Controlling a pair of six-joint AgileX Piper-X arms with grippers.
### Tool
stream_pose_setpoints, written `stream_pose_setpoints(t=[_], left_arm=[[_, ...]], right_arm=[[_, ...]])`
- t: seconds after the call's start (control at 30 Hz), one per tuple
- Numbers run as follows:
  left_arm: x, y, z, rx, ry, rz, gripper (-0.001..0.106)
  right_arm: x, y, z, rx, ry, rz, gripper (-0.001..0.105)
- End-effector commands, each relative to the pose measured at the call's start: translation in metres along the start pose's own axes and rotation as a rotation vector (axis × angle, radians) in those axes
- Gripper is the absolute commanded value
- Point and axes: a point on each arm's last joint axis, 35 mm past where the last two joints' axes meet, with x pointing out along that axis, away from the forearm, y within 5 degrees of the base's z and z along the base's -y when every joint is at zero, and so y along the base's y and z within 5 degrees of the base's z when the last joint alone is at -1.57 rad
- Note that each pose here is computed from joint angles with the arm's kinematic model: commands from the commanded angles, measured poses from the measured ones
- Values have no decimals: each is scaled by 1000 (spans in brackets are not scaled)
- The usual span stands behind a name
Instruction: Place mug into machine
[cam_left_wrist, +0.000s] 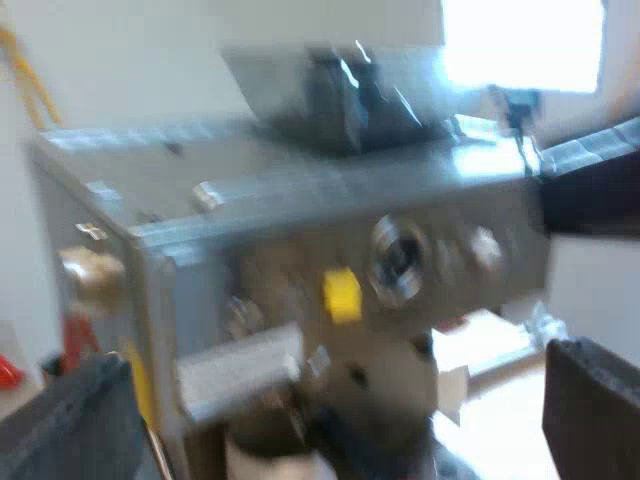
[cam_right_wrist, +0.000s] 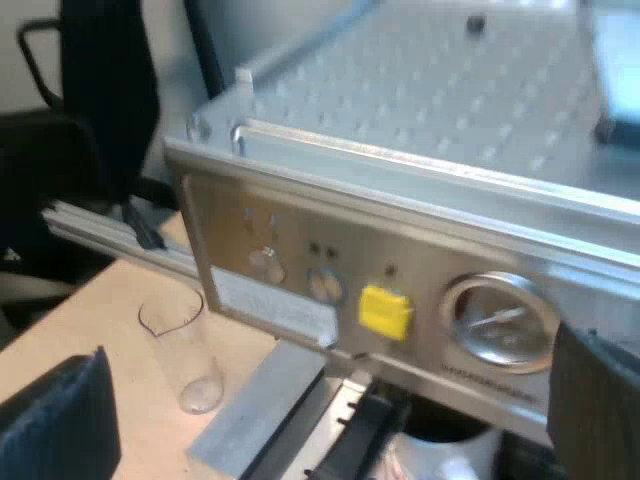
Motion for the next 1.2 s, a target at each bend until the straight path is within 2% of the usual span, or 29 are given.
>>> stream_pose_setpoints(t=[0.03, 0.07, 0.1, 0.17, 0.23, 0.33, 0.43, 0.53, 0.67, 0.77, 0.9, 0.97, 1.03, 1.1, 1.17, 1.2], left_arm=[[-7, -4, 23, -43, -71, 37, 82], [-4, -6, 30, -43, -71, 49, 82], [-2, -7, 34, -43, -69, 55, 82], [9, -10, 48, -68, -62, 117, 82], [16, -12, 56, -74, -60, 151, 82], [35, -17, 68, -67, -22, 165, 82], [51, -19, 75, -63, 2, 193, 82], [63, -15, 78, -59, 8, 260, 82], [72, -4, 78, -58, 24, 334, 82], [70, 5, 79, -63, 24, 363, 82], [63, 14, 77, -75, 58, 444, 82], [56, 21, 70, -96, 119, 545, 82], [49, 24, 66, -105, 149, 612, 82], [42, 26, 62, -92, 186, 676, 82], [30, 23, 60, -90, 175, 735, 82], [23, 18, 60, -85, 154, 734, 82]], right_arm=[[-18, -29, 10, -13, -8, -39, 89], [-25, -42, 10, -14, 12, -66, 89], [-25, -42, 11, -13, 11, -65, 89], [-42, -74, 12, -7, 57, -85, 89], [-54, -91, 11, 4, 77, -98, 89], [-70, -117, 4, 30, 117, -158, 89], [-85, -144, -10, 66, 207, -236, 89], [-98, -163, -21, 106, 271, -292, 89], [-118, -188, -33, 108, 338, -385, 89], [-127, -199, -39, 116, 364, -424, 89], [-138, -208, -46, 190, 383, -487, 89], [-140, -208, -46, 201, 374, -504, 89], [-146, -204, -46, 197, 355, -513, 89], [-151, -199, -48, 188, 342, -517, 89], [-158, -194, -51, 184, 330, -519, 89], [-159, -192, -52, 183, 328, -518, 89]])
